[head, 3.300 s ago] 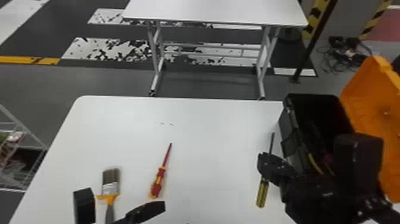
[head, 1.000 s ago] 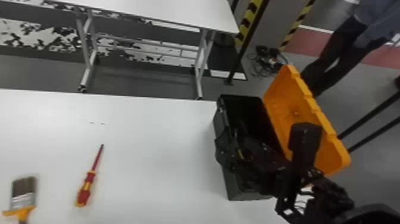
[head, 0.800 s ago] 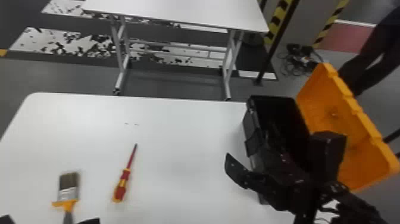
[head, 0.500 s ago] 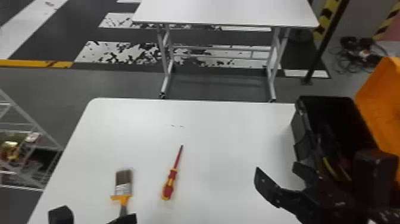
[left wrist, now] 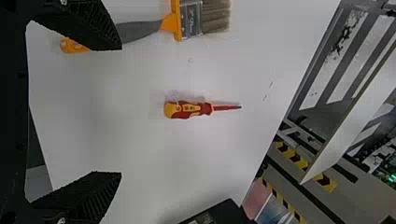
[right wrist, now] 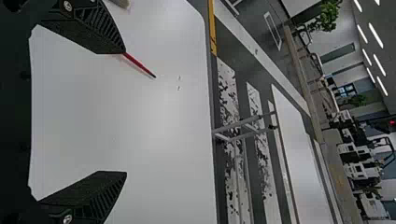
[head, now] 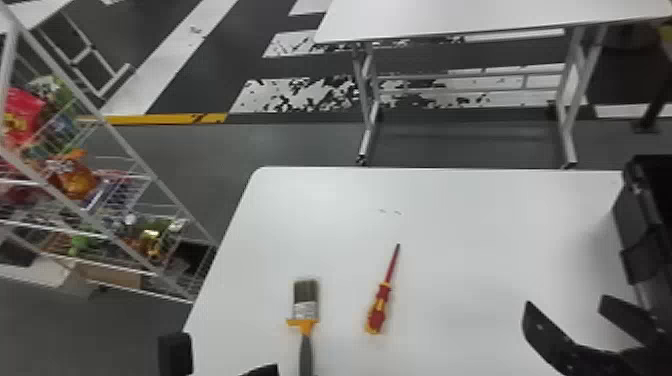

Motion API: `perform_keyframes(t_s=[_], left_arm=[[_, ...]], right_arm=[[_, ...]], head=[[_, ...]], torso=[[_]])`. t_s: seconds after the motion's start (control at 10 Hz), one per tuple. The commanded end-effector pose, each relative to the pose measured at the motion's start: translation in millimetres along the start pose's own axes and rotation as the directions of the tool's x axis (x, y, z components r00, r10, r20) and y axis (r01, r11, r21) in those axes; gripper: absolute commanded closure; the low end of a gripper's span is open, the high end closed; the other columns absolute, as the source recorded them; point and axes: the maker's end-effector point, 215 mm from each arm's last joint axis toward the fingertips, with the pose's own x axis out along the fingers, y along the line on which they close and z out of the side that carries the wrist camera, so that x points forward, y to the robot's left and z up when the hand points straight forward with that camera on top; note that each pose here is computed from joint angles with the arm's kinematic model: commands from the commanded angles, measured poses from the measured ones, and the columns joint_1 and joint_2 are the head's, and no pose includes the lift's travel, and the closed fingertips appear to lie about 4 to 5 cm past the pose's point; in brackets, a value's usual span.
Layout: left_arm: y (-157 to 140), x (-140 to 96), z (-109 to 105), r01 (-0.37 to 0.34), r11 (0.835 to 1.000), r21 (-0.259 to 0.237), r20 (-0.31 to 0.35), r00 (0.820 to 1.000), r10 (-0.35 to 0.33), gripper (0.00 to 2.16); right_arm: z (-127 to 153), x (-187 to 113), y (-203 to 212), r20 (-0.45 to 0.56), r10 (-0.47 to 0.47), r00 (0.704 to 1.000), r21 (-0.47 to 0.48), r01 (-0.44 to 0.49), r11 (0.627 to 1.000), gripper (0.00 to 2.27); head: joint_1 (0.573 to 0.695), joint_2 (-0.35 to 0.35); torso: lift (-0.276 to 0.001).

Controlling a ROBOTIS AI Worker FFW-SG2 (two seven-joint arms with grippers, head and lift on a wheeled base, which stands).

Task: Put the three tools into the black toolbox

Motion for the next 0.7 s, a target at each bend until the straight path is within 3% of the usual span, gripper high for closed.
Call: perform_keyframes(t_s=[0.0,0.3,0.4,0.5,0.6], left_arm=[[22.9,-12.9,3.0,-0.064,0.997,-0.049,-0.020,0.998,0.063,0.04],[53.0,-18.9,-2.9,-0.166,0.977,-0.137,-0.099,0.983,0.153,0.04],[52.6,-16.9,-9.8,-0.178,0.968,-0.176,-0.151,0.977,0.152,0.04],[45.8,-16.1,-22.6,-0.186,0.949,-0.254,-0.229,0.965,0.128,0.04],[46.7,-15.2,-15.3,-0.188,0.951,-0.246,-0.223,0.966,0.133,0.03]], right_arm=[[-0.8,1.3,-0.7,0.002,0.002,1.000,-0.006,-0.002,1.000,0.08],[-5.9,2.7,-3.0,-0.003,0.005,1.000,-0.011,-0.005,1.000,0.08],[-6.6,3.0,-4.0,-0.004,0.002,1.000,-0.012,-0.002,1.000,0.08],[-5.7,3.4,-4.2,0.002,0.001,1.000,-0.016,-0.001,1.000,0.08],[-6.4,3.3,-5.3,0.001,-0.002,1.000,-0.018,0.002,1.000,0.08]], head=[[0.695,0.346],[0.695,0.350],[0.695,0.350],[0.695,0.350],[0.695,0.350]], torso=[[-0.051],[-0.051],[-0.051],[-0.051],[-0.051]])
